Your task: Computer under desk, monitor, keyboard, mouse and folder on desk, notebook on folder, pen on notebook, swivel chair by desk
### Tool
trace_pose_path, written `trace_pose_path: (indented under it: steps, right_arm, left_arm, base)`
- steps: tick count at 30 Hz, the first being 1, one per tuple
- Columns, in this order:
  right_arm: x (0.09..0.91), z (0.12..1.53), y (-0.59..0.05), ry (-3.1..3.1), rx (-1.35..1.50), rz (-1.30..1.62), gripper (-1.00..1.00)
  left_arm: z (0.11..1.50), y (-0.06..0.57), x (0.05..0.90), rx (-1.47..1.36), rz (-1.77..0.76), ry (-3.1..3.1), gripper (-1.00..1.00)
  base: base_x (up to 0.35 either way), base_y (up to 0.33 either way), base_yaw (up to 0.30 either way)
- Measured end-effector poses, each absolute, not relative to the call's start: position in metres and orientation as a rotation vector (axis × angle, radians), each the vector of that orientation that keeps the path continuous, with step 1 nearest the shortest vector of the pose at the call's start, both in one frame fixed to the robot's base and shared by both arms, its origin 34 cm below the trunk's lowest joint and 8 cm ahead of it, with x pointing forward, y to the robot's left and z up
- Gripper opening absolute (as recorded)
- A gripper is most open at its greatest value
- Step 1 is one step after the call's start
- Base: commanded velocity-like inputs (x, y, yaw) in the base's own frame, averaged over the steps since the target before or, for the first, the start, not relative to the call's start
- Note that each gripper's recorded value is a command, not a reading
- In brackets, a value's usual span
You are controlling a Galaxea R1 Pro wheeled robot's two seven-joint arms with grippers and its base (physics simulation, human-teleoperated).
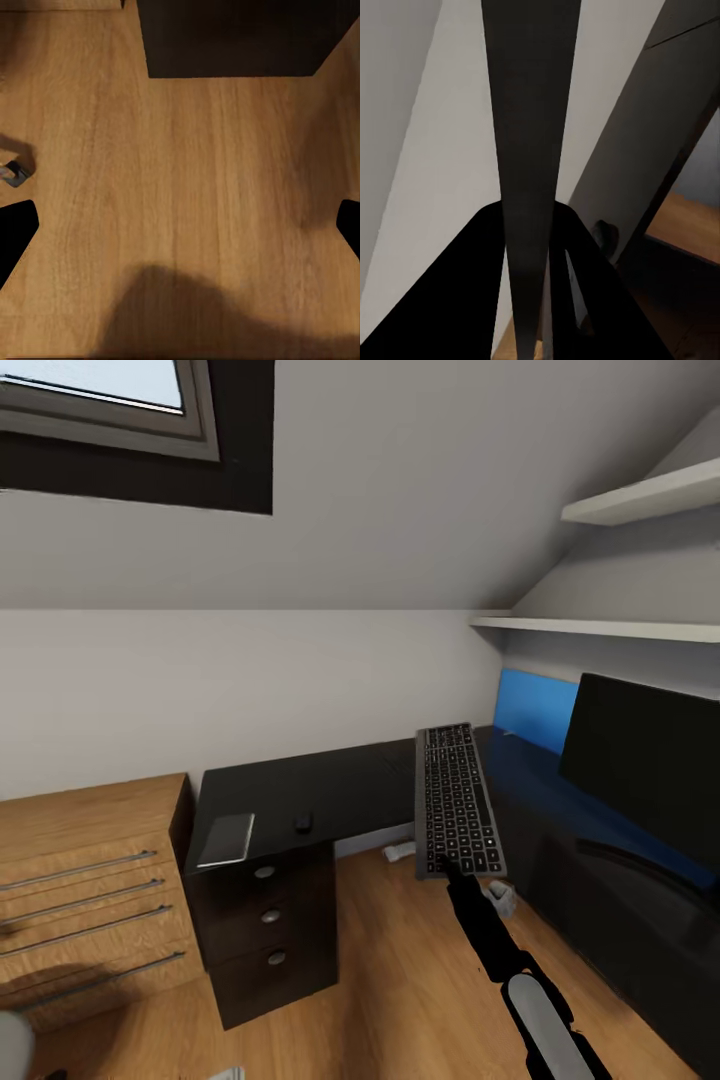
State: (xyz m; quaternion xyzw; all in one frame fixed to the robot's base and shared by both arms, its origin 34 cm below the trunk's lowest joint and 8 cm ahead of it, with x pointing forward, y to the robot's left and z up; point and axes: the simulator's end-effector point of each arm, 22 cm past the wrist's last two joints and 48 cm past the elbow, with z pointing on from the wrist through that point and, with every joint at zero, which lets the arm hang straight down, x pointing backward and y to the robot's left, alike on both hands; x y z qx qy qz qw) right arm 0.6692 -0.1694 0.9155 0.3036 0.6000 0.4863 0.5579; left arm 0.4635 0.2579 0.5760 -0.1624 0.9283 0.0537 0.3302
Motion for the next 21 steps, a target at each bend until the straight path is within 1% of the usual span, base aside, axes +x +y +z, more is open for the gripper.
trace_pose_path:
  steps: [5,8,21]
  right_arm:
    - [0.662,0.914,-0.14,1.458,0.658,1.185,-1.0]
    - [0.66,0.913,-0.131,1.47,0.643,1.197,-1.0]
    - [0.659,0.913,-0.129,1.476,0.632,1.196,-1.0]
  left_arm:
    - [0.576,0.26,0.463,-0.434,0.142,2.427,1.0]
    - [0.576,0.26,0.463,-0.436,0.141,2.427,1.0]
    - [0.576,0.26,0.463,-0.435,0.142,2.426,1.0]
  base:
    - [-0.245,0.227,-0.023]
    - [-0.116,0.094,-0.004]
    - [-0.012,0.019,0.0]
